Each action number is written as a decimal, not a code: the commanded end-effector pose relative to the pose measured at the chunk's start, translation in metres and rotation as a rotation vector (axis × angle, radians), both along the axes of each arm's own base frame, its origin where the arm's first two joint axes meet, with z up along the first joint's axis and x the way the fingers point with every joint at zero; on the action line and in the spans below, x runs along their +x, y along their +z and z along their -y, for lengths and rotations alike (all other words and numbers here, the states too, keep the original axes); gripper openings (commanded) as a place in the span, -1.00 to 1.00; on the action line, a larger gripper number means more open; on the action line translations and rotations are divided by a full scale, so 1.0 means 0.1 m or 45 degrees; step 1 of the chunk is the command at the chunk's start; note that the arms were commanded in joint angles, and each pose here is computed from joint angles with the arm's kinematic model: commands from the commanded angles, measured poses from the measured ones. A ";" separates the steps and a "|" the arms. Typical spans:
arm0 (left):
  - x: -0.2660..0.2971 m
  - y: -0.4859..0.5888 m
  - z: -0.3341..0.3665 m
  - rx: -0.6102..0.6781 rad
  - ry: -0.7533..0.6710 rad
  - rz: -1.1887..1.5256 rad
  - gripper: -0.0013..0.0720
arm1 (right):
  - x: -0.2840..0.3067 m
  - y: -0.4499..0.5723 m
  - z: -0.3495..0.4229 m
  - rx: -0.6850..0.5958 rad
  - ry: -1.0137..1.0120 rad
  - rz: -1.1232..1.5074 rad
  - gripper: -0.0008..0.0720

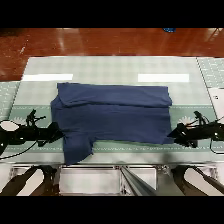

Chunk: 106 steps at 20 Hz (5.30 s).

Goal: Fold the shirts.

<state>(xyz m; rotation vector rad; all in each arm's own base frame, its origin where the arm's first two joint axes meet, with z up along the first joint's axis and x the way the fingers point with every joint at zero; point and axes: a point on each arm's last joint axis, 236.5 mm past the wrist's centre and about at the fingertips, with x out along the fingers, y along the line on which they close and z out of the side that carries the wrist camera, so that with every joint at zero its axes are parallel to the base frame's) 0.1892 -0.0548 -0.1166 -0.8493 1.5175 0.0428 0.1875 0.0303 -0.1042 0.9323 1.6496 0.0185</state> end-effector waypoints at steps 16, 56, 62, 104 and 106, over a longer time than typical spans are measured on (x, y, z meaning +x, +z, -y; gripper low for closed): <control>2.17 1.14 -0.09 0.020 -0.163 0.497 -0.92 | 1.84 0.98 0.15 0.123 0.045 0.632 -0.91; 2.11 2.00 1.29 0.145 -0.409 1.009 0.42 | 2.44 0.05 -0.34 0.150 0.033 0.527 -0.91; 2.07 1.90 1.42 0.131 -0.489 0.995 -0.92 | 2.29 1.01 -0.02 0.035 0.195 0.699 -0.91; 1.79 3.58 0.50 0.653 -0.680 1.110 -0.92 | 2.01 1.98 -2.74 0.247 0.534 1.014 -0.91; 1.44 3.54 0.42 0.626 -0.597 1.138 -0.92 | 2.11 1.73 -3.12 0.299 0.590 0.945 -0.91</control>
